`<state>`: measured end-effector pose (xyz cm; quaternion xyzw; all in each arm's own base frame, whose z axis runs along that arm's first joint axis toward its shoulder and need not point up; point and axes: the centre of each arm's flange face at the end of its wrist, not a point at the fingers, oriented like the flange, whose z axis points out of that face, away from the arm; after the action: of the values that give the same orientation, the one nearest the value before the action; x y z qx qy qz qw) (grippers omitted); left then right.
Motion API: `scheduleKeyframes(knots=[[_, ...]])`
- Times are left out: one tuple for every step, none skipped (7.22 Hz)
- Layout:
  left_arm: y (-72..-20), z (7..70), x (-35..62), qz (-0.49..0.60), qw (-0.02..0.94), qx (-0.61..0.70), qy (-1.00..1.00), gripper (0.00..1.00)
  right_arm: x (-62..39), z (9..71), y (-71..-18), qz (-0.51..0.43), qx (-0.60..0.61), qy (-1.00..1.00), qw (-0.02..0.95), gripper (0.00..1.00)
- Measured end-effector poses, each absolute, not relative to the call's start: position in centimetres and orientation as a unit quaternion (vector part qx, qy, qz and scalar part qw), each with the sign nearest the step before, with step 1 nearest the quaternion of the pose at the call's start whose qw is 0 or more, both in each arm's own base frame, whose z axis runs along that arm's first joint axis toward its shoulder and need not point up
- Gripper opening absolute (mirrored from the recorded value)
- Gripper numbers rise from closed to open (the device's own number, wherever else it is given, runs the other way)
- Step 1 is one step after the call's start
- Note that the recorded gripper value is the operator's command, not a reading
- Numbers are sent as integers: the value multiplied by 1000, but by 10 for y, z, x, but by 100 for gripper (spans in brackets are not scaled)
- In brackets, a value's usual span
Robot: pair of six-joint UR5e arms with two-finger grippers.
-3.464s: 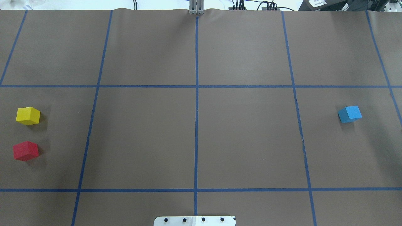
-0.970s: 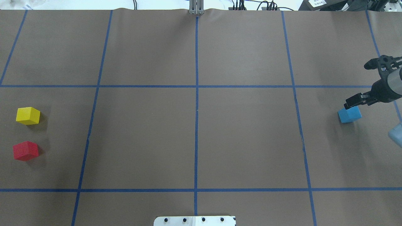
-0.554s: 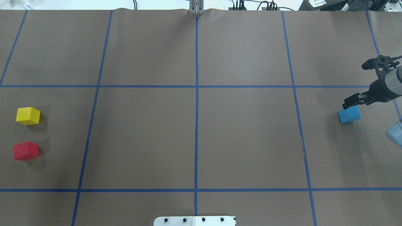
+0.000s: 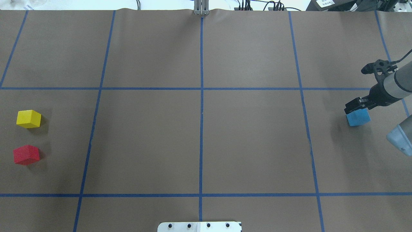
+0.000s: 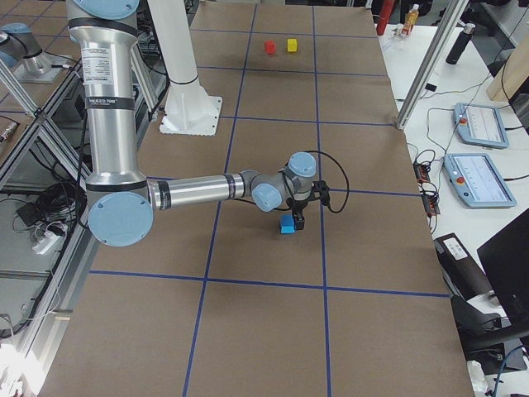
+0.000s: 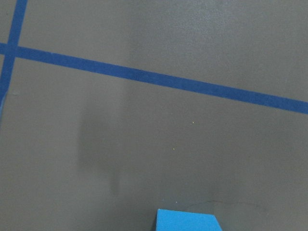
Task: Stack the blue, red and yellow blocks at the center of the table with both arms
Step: 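Lower the right gripper onto the blue cube and close on it, then carry the blue cube with the right gripper to the table center and release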
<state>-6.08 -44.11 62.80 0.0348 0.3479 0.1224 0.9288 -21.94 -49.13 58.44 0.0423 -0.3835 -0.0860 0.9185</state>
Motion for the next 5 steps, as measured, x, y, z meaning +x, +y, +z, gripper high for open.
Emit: scheduleKeyframes(knots=[[-441, 628, -61, 123, 929, 35, 348, 100, -220, 590, -491, -86, 39, -381, 920, 21], [-441, 628, -61, 123, 929, 35, 348, 100, -220, 593, -491, -86, 37, -380, 920, 0], [-441, 628, -61, 123, 929, 35, 348, 100, -220, 594, -491, -86, 37, -379, 921, 0], [-441, 628, -61, 123, 929, 35, 348, 100, -220, 592, -491, -86, 37, -381, 920, 0], [-441, 628, -61, 123, 929, 35, 348, 100, -219, 581, -492, -86, 35, -390, 916, 0]])
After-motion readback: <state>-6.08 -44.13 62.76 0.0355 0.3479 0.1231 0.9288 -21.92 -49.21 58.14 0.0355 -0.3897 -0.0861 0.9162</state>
